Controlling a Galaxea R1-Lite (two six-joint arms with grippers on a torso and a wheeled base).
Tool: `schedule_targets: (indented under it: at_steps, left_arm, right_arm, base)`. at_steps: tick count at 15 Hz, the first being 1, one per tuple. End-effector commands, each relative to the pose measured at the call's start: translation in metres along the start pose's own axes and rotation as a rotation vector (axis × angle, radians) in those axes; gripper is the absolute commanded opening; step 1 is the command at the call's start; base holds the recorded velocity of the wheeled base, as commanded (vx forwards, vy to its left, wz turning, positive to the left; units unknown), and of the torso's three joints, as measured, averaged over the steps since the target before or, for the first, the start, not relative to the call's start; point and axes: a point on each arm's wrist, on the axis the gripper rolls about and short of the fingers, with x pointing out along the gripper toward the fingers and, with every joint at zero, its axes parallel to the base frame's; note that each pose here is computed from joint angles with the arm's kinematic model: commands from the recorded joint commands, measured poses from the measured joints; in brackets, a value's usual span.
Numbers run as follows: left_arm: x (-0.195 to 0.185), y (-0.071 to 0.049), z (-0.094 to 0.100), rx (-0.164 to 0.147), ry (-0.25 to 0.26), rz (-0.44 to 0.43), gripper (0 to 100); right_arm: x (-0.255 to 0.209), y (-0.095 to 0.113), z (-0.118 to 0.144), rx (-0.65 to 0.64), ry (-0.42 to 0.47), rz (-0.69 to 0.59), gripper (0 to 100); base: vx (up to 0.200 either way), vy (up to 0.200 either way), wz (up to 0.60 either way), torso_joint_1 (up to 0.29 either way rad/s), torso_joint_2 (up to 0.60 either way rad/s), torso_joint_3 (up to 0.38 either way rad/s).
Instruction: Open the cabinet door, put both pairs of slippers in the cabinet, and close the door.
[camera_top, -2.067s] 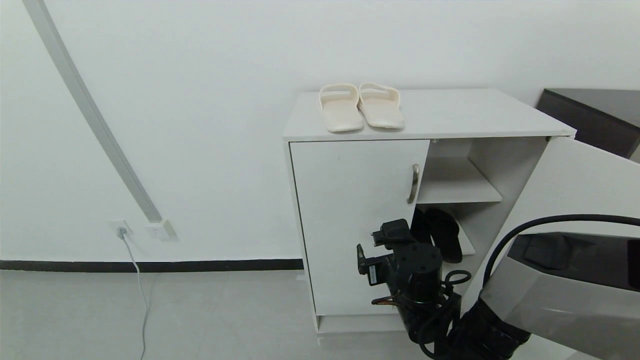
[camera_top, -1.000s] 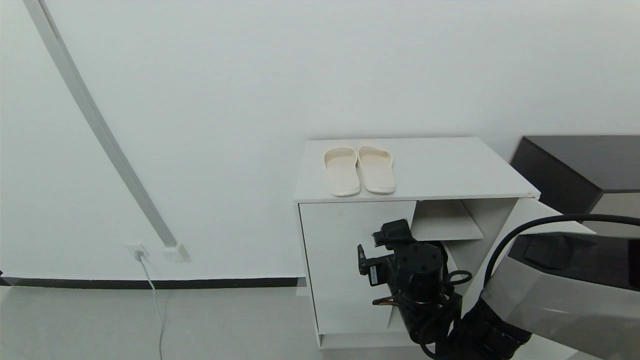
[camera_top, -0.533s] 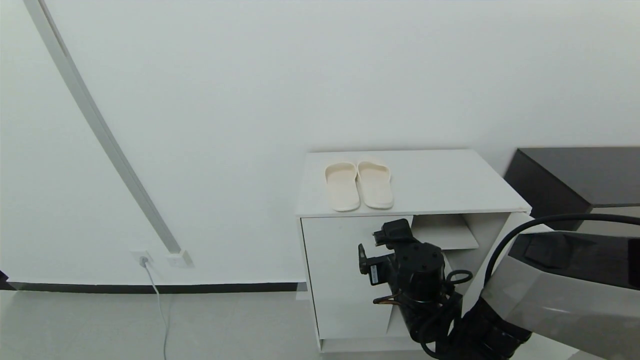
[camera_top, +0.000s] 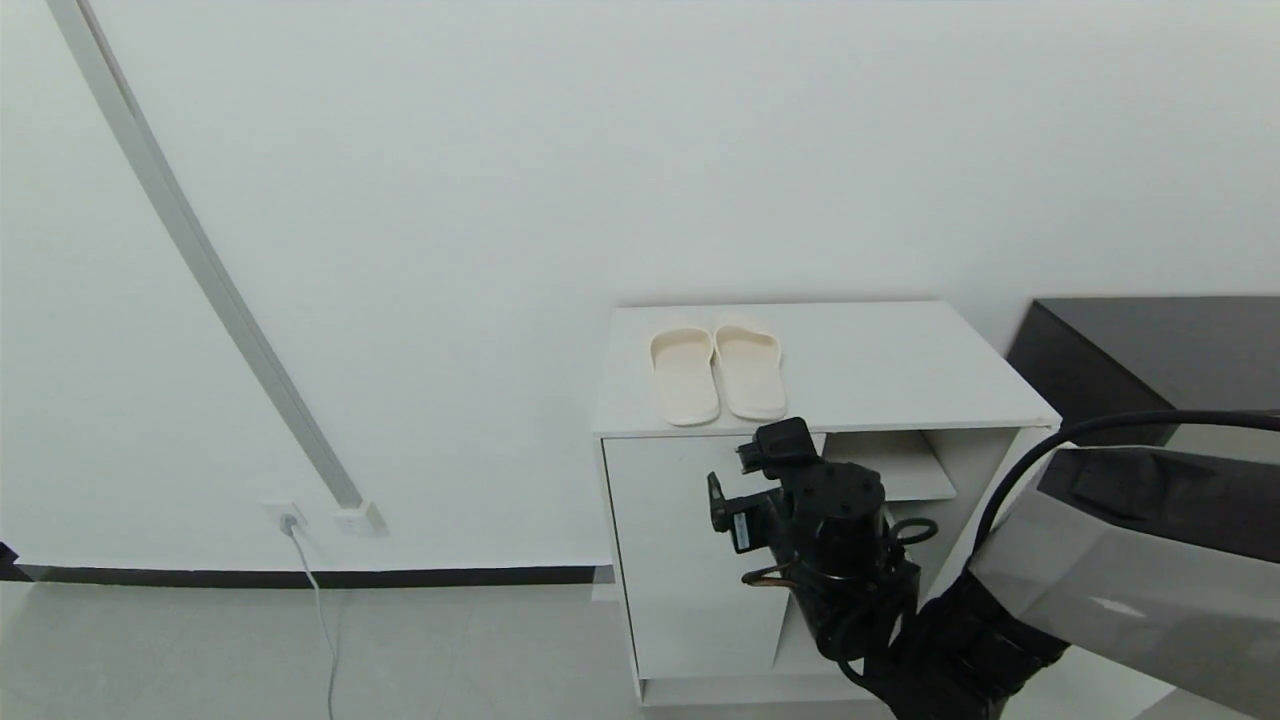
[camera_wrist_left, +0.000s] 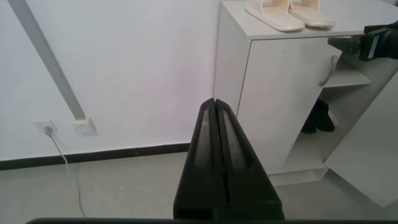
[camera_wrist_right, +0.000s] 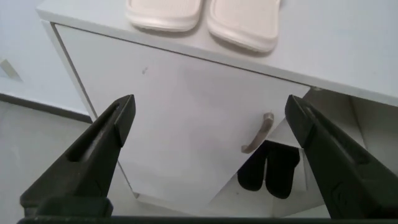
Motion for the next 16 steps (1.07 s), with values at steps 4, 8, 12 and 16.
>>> schedule_targets:
  at_steps: [4, 8, 12, 16]
  left_arm:
    - [0.000, 0.000, 0.000, 0.000, 0.000, 0.000, 0]
    - [0.000, 0.000, 0.000, 0.000, 0.000, 0.000, 0]
    - [0.000, 0.000, 0.000, -0.002, 0.000, 0.000, 0]
    - [0.000, 0.000, 0.000, -0.002, 0.000, 0.000, 0]
  right_arm:
    - [0.011, -0.001, 0.058, 0.146, 0.028, -0.018, 100]
    - [0.009, -0.002, 0.078, 0.192, 0.078, -0.023, 100]
    - [0.010, -0.001, 0.077, 0.200, 0.086, -0.028, 100]
    - [0.009, 0.001, 0.075, 0.196, 0.091, -0.023, 100]
  base:
    - [0.000, 0.000, 0.00, 0.000, 0.00, 0.000]
    - [0.000, 0.000, 0.00, 0.000, 0.00, 0.000]
    - [0.000, 0.000, 0.00, 0.000, 0.00, 0.000]
    - [0.200, 0.000, 0.00, -0.005, 0.00, 0.007]
